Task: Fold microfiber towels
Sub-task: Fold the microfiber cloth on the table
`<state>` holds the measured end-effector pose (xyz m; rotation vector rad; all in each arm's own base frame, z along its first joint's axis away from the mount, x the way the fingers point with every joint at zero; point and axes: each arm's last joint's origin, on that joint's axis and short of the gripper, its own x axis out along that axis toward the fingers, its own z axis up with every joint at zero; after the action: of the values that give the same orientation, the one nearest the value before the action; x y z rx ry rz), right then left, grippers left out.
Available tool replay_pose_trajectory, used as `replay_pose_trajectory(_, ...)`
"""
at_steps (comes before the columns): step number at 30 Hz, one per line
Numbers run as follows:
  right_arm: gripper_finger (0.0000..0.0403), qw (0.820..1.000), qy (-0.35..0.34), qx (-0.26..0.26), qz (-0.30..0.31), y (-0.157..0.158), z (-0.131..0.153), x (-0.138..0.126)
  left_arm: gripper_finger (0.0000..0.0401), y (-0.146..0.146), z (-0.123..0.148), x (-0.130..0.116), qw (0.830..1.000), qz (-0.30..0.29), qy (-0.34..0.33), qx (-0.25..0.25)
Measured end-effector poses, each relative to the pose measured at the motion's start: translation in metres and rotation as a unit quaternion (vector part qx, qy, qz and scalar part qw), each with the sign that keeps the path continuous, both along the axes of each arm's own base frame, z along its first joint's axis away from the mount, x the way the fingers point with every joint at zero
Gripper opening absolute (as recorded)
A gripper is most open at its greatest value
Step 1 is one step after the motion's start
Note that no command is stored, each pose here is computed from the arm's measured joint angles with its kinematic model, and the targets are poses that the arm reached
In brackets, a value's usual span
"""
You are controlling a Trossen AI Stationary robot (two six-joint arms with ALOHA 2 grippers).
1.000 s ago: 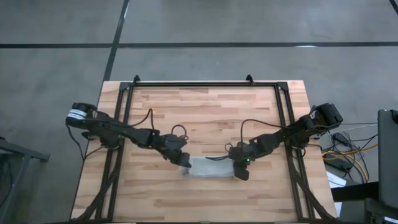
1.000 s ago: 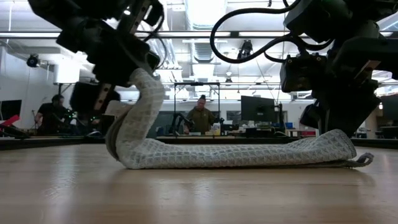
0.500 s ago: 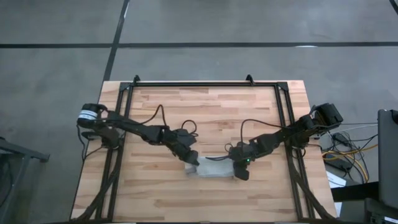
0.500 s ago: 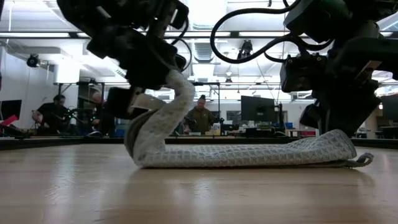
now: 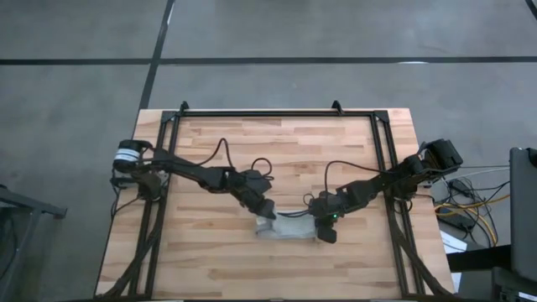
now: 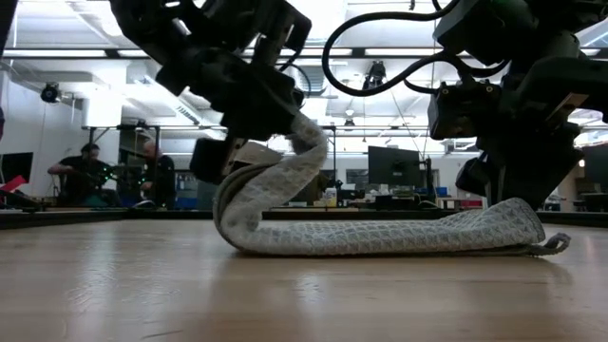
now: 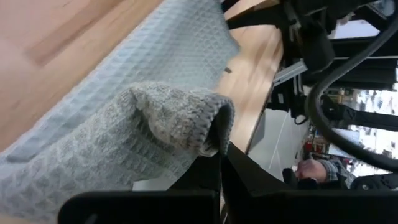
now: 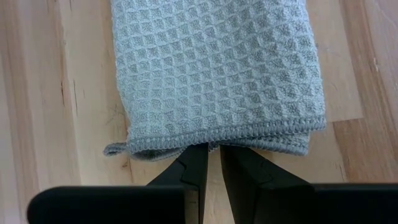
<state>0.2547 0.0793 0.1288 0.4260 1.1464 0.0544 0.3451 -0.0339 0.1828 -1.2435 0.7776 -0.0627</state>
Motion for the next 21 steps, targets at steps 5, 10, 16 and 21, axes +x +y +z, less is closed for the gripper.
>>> replay_pose_trajectory(5, 0.0043, 1.000, 0.001, 0.000, 0.000, 0.000, 0.000, 0.000, 0.0000, -0.001, -0.001, 0.012, 0.999, -0.015, -0.031, -0.009)
replay_pose_trajectory(10, 0.0043, 1.000, 0.000, 0.000, 0.000, 0.000, 0.000, 0.000, 0.0000, 0.000, -0.006, 0.021, 0.999, -0.025, -0.036, -0.015)
replay_pose_trajectory(16, 0.0043, 1.000, 0.000, 0.000, 0.000, 0.000, 0.000, 0.000, 0.0000, 0.002, -0.006, 0.033, 0.998, -0.042, -0.048, -0.009)
replay_pose_trajectory(21, 0.0043, 1.000, 0.000, 0.000, 0.000, 0.000, 0.000, 0.000, 0.0001, 0.004, -0.005, 0.037, 0.997, -0.048, -0.057, -0.002)
